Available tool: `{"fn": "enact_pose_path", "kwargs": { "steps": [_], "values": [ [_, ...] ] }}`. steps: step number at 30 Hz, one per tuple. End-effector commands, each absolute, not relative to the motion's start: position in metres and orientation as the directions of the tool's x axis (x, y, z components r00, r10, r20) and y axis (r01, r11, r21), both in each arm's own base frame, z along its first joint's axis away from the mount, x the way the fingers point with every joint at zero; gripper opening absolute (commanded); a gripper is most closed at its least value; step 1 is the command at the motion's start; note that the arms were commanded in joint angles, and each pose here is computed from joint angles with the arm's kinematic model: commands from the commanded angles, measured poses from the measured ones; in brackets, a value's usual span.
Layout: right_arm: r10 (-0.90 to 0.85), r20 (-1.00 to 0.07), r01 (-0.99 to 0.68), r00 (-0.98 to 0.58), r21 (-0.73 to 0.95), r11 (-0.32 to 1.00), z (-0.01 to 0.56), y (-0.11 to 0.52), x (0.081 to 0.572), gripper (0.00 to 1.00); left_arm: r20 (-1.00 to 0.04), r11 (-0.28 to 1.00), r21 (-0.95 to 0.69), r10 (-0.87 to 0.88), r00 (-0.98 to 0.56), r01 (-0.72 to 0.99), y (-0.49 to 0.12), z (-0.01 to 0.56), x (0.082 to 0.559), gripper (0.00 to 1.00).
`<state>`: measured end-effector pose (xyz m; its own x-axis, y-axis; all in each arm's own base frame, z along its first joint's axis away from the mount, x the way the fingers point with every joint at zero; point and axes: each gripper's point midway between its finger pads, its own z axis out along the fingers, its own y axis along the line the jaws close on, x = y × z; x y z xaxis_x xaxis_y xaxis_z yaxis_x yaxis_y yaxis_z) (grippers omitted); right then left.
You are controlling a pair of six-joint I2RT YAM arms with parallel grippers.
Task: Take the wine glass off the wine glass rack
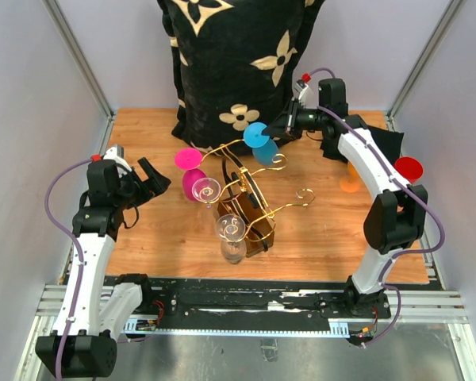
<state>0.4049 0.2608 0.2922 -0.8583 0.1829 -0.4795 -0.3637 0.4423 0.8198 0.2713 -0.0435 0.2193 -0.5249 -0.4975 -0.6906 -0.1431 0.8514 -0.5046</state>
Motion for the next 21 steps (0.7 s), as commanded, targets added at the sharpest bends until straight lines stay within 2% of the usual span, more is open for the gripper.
{"fn": "enact_pose_path", "kwargs": {
  "steps": [1,12,21],
  "values": [
    [0.122,-0.503,-0.425,-0.856,0.818,0.388,0.304,0.285,0.391,0.01,-0.694,0.844,-0.523,-0.504,-0.514,-0.12,-0.047,0.224,0.271,0.96],
    [0.179,-0.506,-0.435,-0.844,0.84,0.325,0.317,0.306,0.431,0.01,-0.707,0.857,-0.499,-0.488,-0.512,-0.128,-0.043,0.225,0.269,0.96],
    [0.334,-0.484,-0.382,-0.808,0.864,0.327,0.33,0.263,0.465,0.01,-0.709,0.86,-0.493,-0.484,-0.513,-0.13,-0.042,0.224,0.268,0.96]
  ]
}}
